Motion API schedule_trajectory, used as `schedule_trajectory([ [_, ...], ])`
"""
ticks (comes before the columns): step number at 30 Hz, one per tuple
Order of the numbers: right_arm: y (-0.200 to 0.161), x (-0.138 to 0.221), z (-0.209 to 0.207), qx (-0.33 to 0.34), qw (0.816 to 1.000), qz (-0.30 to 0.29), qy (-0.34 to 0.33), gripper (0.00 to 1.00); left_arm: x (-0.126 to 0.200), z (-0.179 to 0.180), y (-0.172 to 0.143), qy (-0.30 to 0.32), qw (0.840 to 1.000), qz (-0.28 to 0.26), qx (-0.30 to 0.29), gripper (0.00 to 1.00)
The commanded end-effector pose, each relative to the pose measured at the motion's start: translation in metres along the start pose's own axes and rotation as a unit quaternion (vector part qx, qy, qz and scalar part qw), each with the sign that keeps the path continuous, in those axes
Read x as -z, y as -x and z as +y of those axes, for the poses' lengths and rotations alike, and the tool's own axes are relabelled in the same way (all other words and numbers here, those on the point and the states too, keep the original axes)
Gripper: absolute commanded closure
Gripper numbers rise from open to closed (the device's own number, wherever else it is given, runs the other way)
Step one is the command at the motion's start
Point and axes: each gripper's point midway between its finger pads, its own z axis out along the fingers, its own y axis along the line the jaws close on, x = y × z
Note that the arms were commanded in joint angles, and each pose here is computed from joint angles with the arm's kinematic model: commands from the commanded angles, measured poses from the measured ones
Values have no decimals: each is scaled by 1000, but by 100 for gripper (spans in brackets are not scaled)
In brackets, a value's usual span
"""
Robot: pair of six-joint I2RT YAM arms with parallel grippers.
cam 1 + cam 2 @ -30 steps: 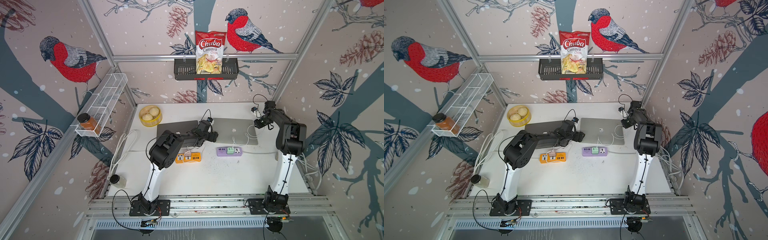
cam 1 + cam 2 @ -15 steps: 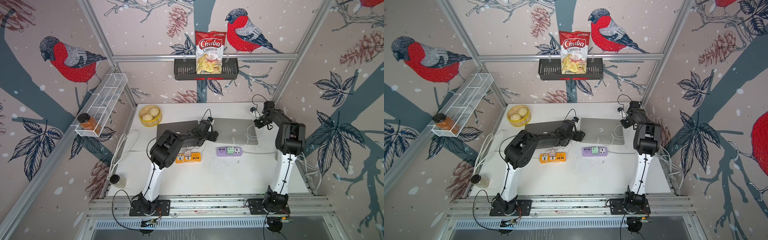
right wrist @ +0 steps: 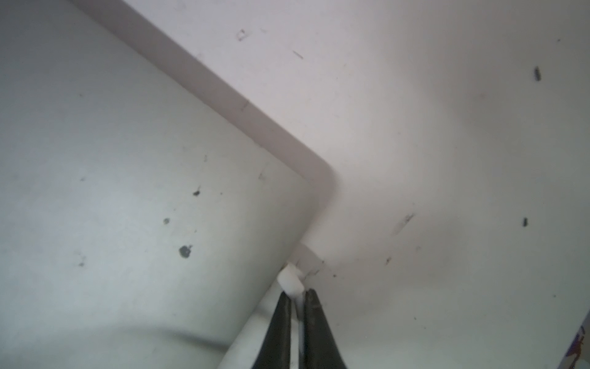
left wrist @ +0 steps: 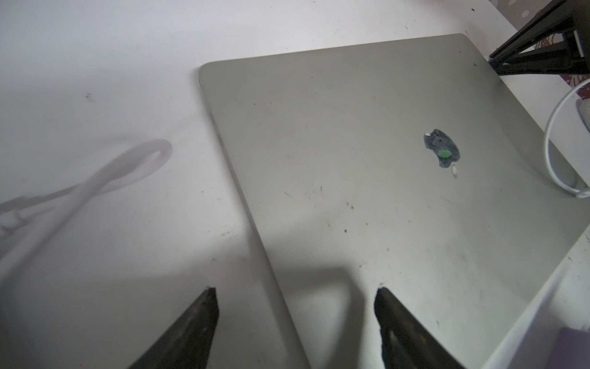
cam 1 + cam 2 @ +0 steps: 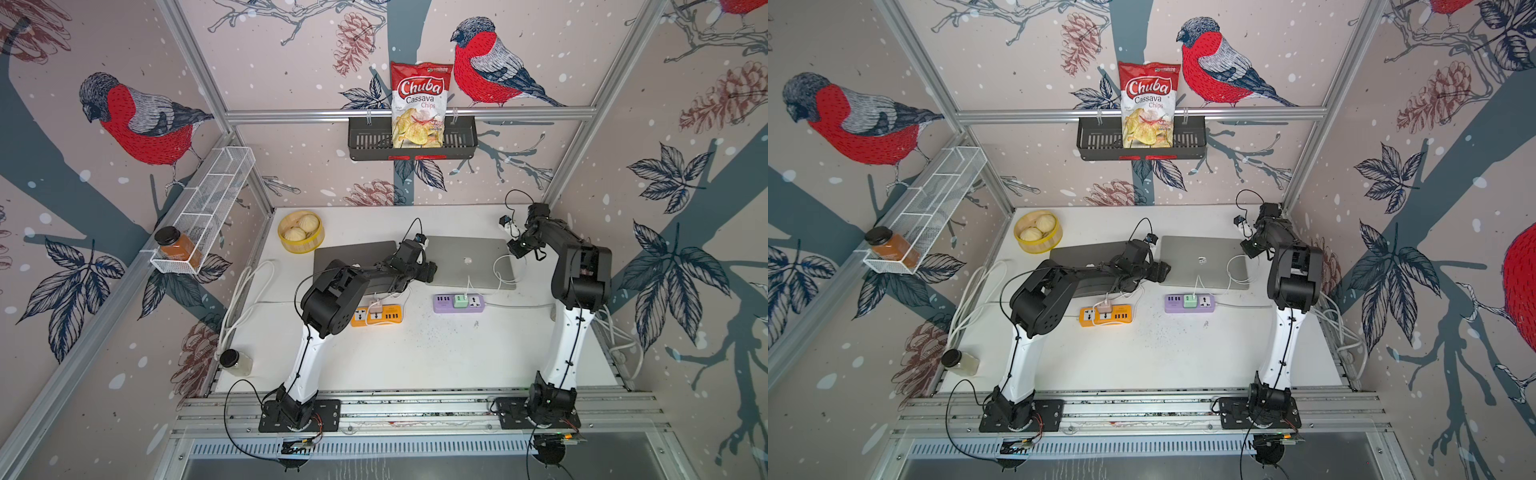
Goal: Unplug the laptop charger
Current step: Remove the charging cable from the laptop.
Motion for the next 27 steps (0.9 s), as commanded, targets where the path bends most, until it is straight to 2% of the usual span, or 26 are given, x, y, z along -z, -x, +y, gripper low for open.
schedule_trajectory([
  [1, -4, -5, -6, 5, 1000, 5, -12, 93, -2, 3, -14, 0, 1000, 27, 7, 22],
  [5, -2, -2, -9, 2, 1000, -8, -12, 94, -3, 3, -15, 0, 1000, 29, 7, 22],
  [10, -8, -6, -2, 29, 1000, -3, -2, 96, -3, 3, -14, 1, 1000, 29, 7, 22],
  [18, -16, -9, -18, 29, 998, 16, -50, 100, -2, 3, -14, 2, 1000, 31, 6, 22],
  [27, -37, -2, -42, 24, 994, 40, -99, 100, -3, 6, -18, 11, 999, 38, 8, 23],
])
